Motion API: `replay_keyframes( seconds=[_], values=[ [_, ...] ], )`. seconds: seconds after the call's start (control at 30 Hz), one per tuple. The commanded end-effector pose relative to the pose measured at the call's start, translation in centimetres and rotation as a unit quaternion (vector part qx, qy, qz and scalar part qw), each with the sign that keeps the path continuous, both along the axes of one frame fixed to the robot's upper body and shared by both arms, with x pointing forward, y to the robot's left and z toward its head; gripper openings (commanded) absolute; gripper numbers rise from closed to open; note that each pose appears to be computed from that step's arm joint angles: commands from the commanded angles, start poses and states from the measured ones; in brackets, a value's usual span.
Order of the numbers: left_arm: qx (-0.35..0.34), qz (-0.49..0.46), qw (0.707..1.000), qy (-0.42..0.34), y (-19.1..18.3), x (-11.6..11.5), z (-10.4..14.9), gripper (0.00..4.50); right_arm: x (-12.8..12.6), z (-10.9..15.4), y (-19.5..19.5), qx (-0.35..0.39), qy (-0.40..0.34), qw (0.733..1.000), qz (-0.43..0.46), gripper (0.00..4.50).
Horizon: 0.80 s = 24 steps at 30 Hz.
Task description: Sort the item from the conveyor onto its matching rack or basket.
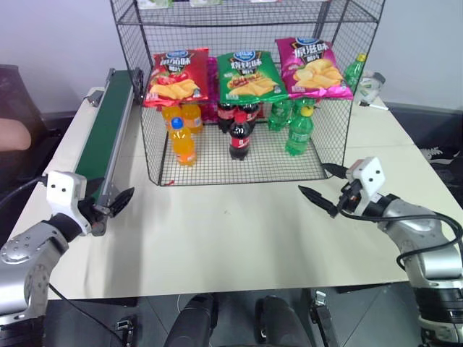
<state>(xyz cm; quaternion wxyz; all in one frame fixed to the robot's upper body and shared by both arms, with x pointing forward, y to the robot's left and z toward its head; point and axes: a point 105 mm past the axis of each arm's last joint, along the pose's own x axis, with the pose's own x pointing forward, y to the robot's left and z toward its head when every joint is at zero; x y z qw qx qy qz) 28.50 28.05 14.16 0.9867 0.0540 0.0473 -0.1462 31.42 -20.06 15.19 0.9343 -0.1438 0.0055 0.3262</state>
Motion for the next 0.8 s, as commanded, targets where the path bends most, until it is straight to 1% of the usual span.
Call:
replay_keyframes(
  seconds=[0.03, 0.47, 0.8],
  values=[
    [0.014, 0.013, 0.999, -0.031, 0.38, 0.3, 1.43, 4.41, 0.14, 1.79, 0.62, -0.001, -0.038, 0.999, 0.008, 4.5],
    [0.006, 0.017, 0.999, -0.035, 0.04, 0.2, 1.5, 4.41, 0.6, 2.02, 1.09, -0.004, -0.04, 0.999, 0.017, 4.5],
    [0.005, 0.019, 0.999, -0.034, 0.1, 0.47, 1.49, 4.41, 0.46, 1.5, 0.99, 0.001, -0.04, 0.999, 0.013, 4.5]
  ],
)
